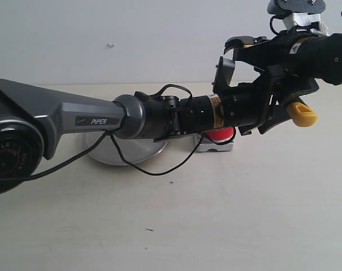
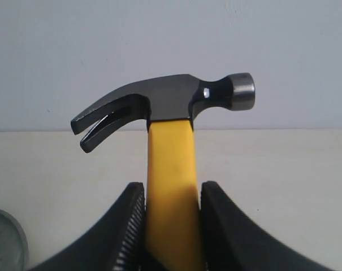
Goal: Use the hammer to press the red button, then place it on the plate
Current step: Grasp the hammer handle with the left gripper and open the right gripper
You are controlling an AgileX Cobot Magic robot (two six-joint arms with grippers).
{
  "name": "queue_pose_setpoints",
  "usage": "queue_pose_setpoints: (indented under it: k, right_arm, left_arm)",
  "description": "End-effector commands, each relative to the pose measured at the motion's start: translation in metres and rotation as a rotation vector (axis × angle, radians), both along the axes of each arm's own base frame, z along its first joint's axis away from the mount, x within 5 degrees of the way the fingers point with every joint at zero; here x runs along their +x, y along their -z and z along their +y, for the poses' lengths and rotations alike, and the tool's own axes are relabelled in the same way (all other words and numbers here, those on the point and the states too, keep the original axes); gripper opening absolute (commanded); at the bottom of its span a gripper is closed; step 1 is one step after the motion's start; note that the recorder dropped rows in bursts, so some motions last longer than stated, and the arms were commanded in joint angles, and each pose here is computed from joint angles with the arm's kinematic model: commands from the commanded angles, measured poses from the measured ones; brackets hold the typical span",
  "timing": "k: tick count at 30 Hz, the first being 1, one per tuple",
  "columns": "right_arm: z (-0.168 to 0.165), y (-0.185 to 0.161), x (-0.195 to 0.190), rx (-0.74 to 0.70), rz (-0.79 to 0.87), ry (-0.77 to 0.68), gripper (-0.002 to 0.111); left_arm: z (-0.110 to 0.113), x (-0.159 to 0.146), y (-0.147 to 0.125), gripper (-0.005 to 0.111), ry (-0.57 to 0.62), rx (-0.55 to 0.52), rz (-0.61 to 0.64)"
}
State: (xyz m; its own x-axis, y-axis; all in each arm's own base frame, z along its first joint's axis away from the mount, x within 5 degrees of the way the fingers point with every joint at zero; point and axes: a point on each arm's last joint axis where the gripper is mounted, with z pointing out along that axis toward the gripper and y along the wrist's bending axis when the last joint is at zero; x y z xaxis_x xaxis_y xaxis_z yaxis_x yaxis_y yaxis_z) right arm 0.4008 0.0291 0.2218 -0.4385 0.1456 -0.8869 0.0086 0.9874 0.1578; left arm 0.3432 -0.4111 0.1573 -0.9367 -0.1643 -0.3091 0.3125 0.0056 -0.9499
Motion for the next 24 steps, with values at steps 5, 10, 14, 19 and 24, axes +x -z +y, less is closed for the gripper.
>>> queue_pose_setpoints:
  k: [5,10,14,19,24]
  right_arm:
    - [0.001,-0.017,0.0,-0.009,-0.098,-0.009,0.0]
    - [0.001,-0.017,0.0,-0.012,-0.09,-0.01,0.0]
    - [0.001,-0.017,0.0,-0.017,-0.091,-0.012,0.0]
    - [0.001,-0.016,0.0,-0.017,-0.086,-0.012,0.0]
    - [0.001,-0.016,0.0,-0.037,-0.081,-0.021,0.0]
  left_arm:
    - [0.006,0.011,-0.003,0.068,-0.051,-0.02,0.026]
    - [0.005,0.012,-0.007,0.054,-0.056,-0.03,0.01]
    - [0.002,0.012,-0.013,0.056,-0.035,-0.016,-0.027]
    - [0.002,0.012,-0.013,0.053,-0.032,-0.011,0.0]
    - [0.002,0.012,-0.012,0.036,-0.025,-0.003,-0.001]
